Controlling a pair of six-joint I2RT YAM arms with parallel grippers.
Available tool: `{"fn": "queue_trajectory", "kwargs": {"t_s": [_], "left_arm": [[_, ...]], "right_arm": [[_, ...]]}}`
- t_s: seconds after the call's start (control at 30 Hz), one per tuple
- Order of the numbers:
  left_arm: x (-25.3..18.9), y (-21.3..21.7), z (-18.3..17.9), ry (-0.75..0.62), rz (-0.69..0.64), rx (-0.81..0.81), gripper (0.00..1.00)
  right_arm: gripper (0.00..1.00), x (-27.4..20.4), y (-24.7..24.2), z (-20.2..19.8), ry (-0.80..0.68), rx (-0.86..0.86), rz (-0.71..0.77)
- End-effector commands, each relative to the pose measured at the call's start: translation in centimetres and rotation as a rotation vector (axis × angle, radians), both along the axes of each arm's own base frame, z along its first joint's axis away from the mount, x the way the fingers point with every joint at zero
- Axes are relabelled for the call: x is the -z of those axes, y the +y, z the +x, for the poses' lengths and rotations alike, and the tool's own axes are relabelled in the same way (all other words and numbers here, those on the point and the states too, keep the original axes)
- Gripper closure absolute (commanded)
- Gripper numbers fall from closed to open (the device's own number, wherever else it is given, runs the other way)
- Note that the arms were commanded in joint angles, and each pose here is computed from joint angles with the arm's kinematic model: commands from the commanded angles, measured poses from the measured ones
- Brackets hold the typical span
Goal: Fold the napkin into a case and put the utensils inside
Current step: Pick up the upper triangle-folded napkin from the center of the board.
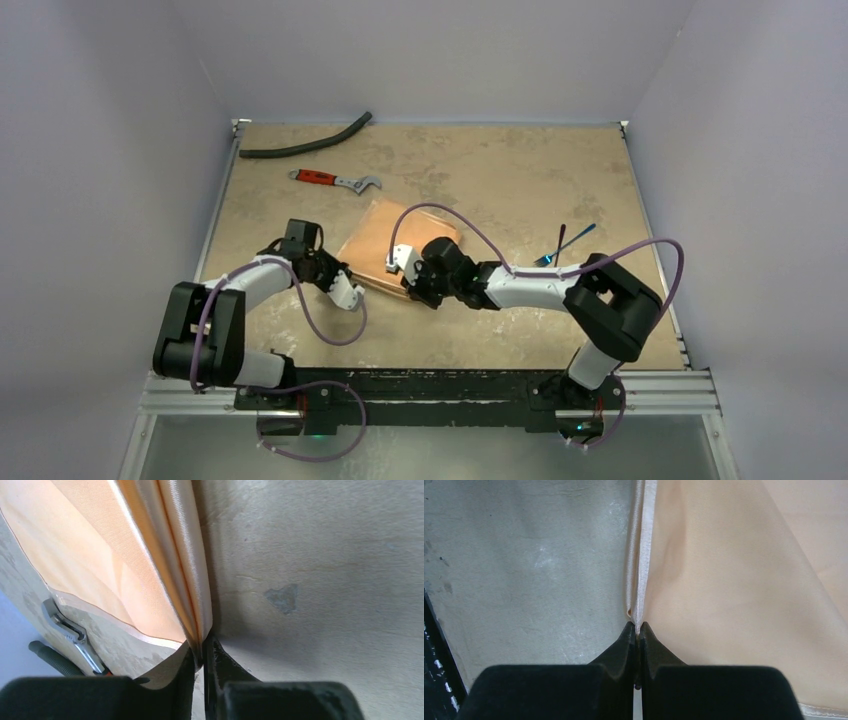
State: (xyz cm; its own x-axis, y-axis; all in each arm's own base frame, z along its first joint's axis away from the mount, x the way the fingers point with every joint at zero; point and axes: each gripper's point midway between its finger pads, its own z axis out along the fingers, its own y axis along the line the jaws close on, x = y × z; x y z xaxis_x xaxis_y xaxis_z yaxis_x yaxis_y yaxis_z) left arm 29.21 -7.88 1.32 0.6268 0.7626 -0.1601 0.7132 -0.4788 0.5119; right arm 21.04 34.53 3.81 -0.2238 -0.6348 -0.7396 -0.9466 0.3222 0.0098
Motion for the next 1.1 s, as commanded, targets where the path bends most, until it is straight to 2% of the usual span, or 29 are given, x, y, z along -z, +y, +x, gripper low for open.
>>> {"fn": "queue_trajectory", "kwargs": {"t_s": [0.0,0.03,0.1,0.2,0.33,0.5,0.53,0.6,0.73,1.07], "left_arm": [[3.3,1.0,-3.9,0.239,0.034,-0.085,0.95],[3.1,0.7,-3.8,0.244,0.019,-0.090,0.97],[2.4,0.2,-3.7,0.255,-0.005,-0.099,1.00],[1.3,-0.1,-4.0,0.293,-0.020,-0.121,1.00],[0.4,-0.1,-4.9,0.369,-0.030,-0.171,1.00],[-0.3,-0.4,-5.4,0.408,-0.061,-0.217,1.00],[-0.3,-0.4,-5.6,0.419,-0.064,-0.226,1.00],[-0.4,-0.5,-5.7,0.437,-0.071,-0.242,1.00],[-0.7,-0.5,-5.6,0.459,-0.080,-0.266,1.00],[-1.6,-0.8,-5.4,0.510,-0.118,-0.300,1.00]], "right_arm": [[1.00,-3.3,1.6,0.5,-0.020,-0.021,0.095],[0.97,-3.2,1.6,0.5,-0.022,-0.024,0.090],[0.84,-3.2,1.5,0.8,-0.039,-0.020,0.081],[0.69,-4.4,0.9,1.7,-0.103,0.024,0.092],[0.30,-7.0,0.1,2.9,-0.225,0.062,0.131],[0.26,-7.2,0.0,1.2,-0.255,0.008,0.118],[0.21,-6.8,0.2,0.5,-0.269,-0.012,0.097],[0.19,-5.5,0.4,-1.1,-0.286,-0.053,0.046],[0.19,-3.7,0.0,-2.2,-0.292,-0.088,-0.022],[0.19,-2.3,-1.1,-1.7,-0.422,-0.159,-0.090]]}}
